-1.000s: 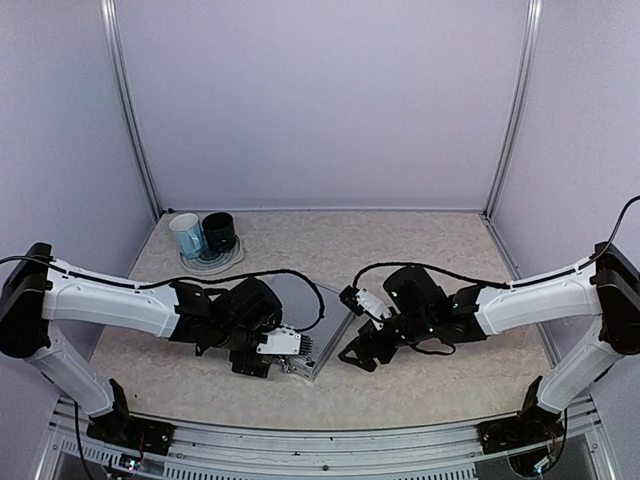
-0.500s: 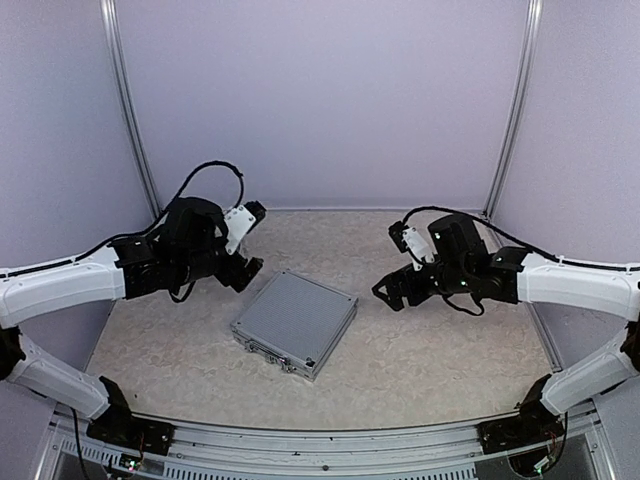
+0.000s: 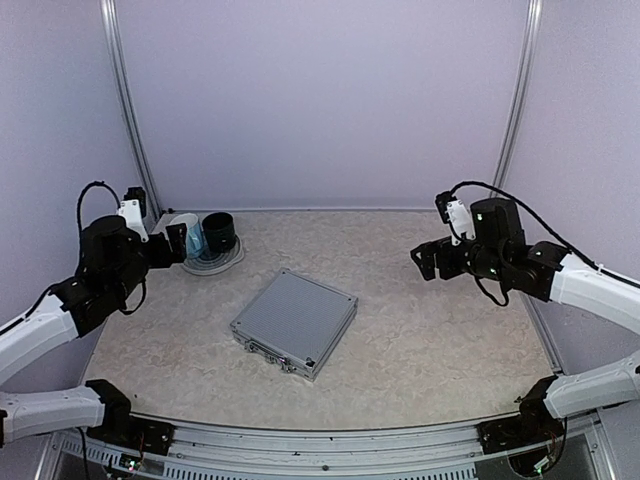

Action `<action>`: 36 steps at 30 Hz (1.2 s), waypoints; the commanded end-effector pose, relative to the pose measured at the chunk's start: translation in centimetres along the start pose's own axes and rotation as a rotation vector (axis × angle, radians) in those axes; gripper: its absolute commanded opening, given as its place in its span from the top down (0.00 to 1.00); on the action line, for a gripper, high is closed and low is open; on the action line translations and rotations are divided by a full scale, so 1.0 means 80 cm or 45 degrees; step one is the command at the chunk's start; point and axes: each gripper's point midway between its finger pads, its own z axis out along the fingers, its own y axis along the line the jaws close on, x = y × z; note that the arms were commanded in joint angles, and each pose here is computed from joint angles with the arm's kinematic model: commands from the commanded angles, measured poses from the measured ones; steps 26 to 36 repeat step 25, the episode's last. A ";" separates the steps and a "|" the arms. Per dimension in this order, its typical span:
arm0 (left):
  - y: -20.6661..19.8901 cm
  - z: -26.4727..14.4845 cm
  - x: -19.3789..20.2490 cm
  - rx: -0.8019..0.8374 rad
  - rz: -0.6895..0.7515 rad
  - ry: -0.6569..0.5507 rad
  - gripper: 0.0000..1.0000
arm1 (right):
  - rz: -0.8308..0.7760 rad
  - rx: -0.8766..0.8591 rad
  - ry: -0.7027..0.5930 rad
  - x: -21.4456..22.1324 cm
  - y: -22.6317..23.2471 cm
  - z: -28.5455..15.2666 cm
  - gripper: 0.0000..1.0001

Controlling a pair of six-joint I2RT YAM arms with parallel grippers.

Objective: Pack up texas hold em set
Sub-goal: Reset both arms

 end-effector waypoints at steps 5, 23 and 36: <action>-0.022 -0.028 0.007 0.042 -0.019 -0.113 0.01 | 0.000 0.022 -0.044 0.024 -0.008 0.006 0.01; -0.027 -0.030 0.017 0.087 -0.028 -0.096 0.01 | -0.005 0.026 -0.079 0.030 -0.011 -0.002 0.01; -0.027 -0.029 0.018 0.085 -0.025 -0.092 0.01 | -0.004 0.015 -0.079 0.031 -0.009 -0.001 0.01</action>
